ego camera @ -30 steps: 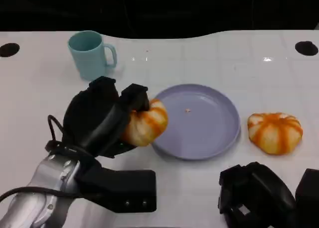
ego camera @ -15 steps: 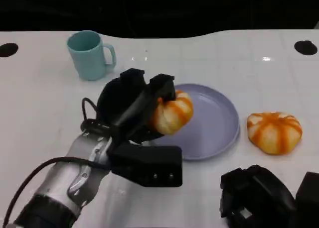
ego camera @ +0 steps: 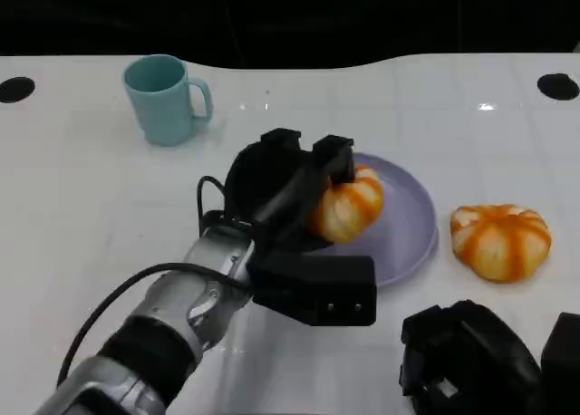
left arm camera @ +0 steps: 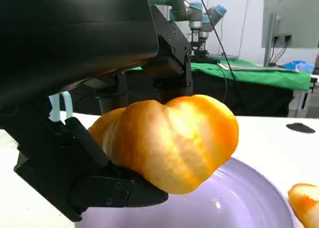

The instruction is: Grasp the bread from the table and place it into the plate.

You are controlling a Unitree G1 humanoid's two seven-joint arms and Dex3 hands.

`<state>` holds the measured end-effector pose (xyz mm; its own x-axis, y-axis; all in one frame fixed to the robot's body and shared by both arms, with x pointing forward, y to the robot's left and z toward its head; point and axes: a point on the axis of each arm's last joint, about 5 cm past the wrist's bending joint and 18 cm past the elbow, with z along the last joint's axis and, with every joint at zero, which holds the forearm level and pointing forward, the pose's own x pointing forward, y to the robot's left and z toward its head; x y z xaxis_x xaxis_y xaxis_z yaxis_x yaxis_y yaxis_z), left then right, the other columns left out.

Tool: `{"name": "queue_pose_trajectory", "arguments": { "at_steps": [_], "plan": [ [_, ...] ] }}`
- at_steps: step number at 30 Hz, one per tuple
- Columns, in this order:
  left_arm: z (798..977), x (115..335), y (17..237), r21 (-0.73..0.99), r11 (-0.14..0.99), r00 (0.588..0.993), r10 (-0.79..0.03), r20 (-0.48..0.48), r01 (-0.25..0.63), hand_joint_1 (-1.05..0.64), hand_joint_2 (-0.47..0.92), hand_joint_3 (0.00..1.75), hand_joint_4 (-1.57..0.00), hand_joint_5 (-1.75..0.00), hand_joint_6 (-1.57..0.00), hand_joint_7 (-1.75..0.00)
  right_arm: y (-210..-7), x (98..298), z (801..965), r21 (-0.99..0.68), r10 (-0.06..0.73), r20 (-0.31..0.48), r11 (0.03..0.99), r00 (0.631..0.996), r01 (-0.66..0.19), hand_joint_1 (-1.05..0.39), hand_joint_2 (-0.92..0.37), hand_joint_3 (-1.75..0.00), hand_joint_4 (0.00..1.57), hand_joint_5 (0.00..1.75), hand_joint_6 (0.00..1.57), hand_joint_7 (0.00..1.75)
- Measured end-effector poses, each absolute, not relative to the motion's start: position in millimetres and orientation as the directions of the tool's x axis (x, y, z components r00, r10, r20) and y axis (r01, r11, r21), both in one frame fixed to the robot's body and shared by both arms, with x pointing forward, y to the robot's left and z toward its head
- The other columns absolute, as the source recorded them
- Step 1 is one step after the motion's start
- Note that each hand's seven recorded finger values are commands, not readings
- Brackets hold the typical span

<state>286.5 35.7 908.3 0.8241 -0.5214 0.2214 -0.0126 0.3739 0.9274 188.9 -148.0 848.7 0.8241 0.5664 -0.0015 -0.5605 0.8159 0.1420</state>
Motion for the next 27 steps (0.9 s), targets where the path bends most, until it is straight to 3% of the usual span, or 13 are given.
{"name": "queue_pose_trajectory", "arguments": {
  "at_steps": [2,5,6,7,10,13,17,22,27],
  "plan": [
    [907.8,288.2,33.2,0.931,0.366,0.821,-0.526,0.221,-0.016,-0.29,0.5,0.9,-0.96,-1.75,-0.71,-1.67,-148.1,188.9,848.7,0.142,0.566,-0.003,0.816,0.824,-0.56,-1.05,-0.03,-1.38,1.57,1.29,1.57,1.02],
    [906.9,290.6,29.1,0.939,0.344,0.822,-0.534,0.197,-0.002,-0.33,0.56,0.82,-0.82,-1.73,-0.76,-1.33,-148.0,188.9,848.7,0.139,0.565,-0.004,0.818,0.825,-0.559,-1.05,-0.03,-1.38,1.56,1.29,1.57,1.02],
    [906.2,290.9,28.2,0.941,0.339,0.823,-0.536,0.188,0.006,-0.36,0.6,0.77,-0.76,-1.45,-0.74,-1.1,-148.0,188.9,848.8,0.138,0.564,-0.004,0.818,0.826,-0.558,-1.05,-0.03,-1.38,1.57,1.29,1.57,1.02],
    [905.4,291.1,27.5,0.942,0.335,0.823,-0.538,0.181,0.012,-0.37,0.62,0.74,-0.74,-1.33,-0.73,-0.99,-148.0,188.9,848.8,0.138,0.564,-0.004,0.818,0.826,-0.558,-1.05,-0.03,-1.38,1.57,1.29,1.57,1.02],
    [902.8,291.0,26.5,0.948,0.316,0.818,-0.553,0.16,0.029,-0.4,0.66,0.68,-0.66,-1.18,-0.68,-0.76,-147.9,188.9,848.8,0.14,0.567,-0.002,0.816,0.824,-0.561,-1.05,-0.03,-1.38,1.57,1.3,1.57,1.02],
    [904.1,292.1,25.7,0.953,0.301,0.813,-0.563,0.15,0.032,-0.58,0.87,0.27,-0.26,-0.94,-0.41,-0.3,-147.9,188.9,848.8,0.142,0.568,-0.001,0.815,0.823,-0.562,-1.05,-0.02,-1.38,1.57,1.29,1.57,1.02],
    [907.4,293.4,24.2,0.962,0.265,0.802,-0.587,0.107,0.066,-0.77,0.92,0.31,-0.04,-0.94,-0.28,-0.2,-147.9,188.6,849.3,0.14,0.565,-0.001,0.817,0.825,-0.56,-1.05,-0.03,-1.4,1.57,1.29,1.57,1.03],
    [913.8,294.8,26.0,0.975,0.188,0.783,-0.621,0.028,0.115,-0.95,0.92,0.44,0.0,-0.75,-0.15,-0.15,-147.9,188.8,851.5,0.134,0.564,0.007,0.818,0.826,-0.56,-1.05,-0.02,-1.4,1.57,1.29,1.57,1.02],
    [925.6,297.1,31.2,0.982,0.13,0.776,-0.63,-0.025,0.137,-0.99,0.92,0.39,0.0,-0.77,-0.14,-0.15,-147.8,188.8,851.5,0.137,0.564,0.006,0.817,0.826,-0.56,-1.05,-0.02,-1.4,1.57,1.29,1.57,1.02]
  ]
}}
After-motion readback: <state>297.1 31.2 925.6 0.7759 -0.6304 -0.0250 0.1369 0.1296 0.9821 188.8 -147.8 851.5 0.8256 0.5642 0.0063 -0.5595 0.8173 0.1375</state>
